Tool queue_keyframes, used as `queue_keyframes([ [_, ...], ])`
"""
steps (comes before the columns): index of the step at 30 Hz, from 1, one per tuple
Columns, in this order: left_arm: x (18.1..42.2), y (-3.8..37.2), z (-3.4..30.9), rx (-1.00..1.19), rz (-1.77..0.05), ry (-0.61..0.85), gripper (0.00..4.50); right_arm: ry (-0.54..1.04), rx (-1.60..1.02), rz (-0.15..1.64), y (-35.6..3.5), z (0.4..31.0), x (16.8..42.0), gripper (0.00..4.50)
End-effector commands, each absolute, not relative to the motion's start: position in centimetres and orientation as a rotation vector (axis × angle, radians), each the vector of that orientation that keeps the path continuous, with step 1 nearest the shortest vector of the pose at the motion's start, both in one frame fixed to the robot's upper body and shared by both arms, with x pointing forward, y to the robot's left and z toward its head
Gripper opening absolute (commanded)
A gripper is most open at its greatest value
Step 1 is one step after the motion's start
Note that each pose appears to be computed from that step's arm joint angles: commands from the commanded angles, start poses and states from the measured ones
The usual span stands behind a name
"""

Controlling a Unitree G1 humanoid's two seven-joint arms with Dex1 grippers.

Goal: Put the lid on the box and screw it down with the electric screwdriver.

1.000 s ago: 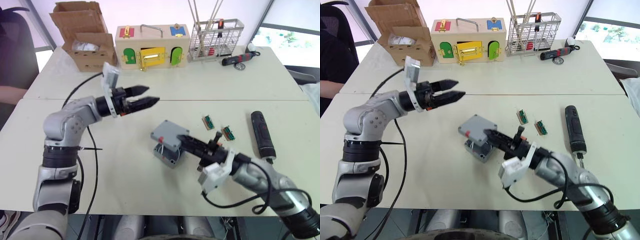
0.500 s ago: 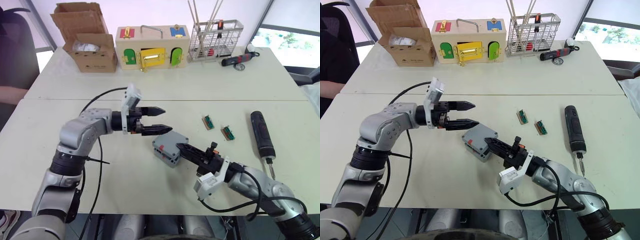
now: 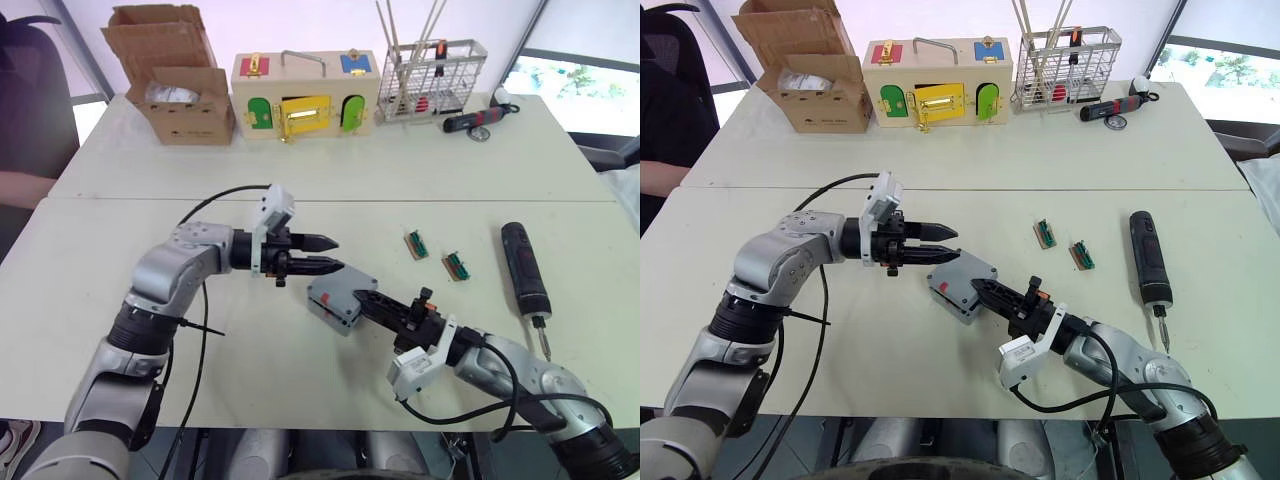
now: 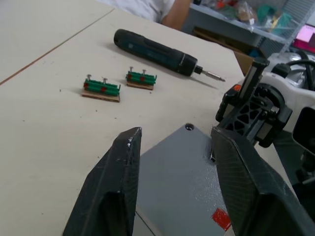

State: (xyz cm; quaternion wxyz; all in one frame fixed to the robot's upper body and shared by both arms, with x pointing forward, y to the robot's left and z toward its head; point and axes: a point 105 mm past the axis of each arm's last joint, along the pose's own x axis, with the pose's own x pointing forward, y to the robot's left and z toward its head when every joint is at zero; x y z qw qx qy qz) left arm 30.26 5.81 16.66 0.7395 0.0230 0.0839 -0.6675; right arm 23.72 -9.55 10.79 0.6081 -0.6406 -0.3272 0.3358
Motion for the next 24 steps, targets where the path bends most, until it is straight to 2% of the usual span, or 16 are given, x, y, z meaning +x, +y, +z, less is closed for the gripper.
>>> queue_keyframes([
  [1, 29.9, 5.6, 16.2, 0.088, -1.492, 0.180, 2.10, -0.789, -1.473, 0.776, -9.2, 11.1, 23.5, 0.12],
  [24, 29.2, 4.1, 12.8, 0.269, -1.570, 0.210, 2.10, -0.750, -1.474, 0.804, -9.8, 9.3, 22.6, 0.12],
])
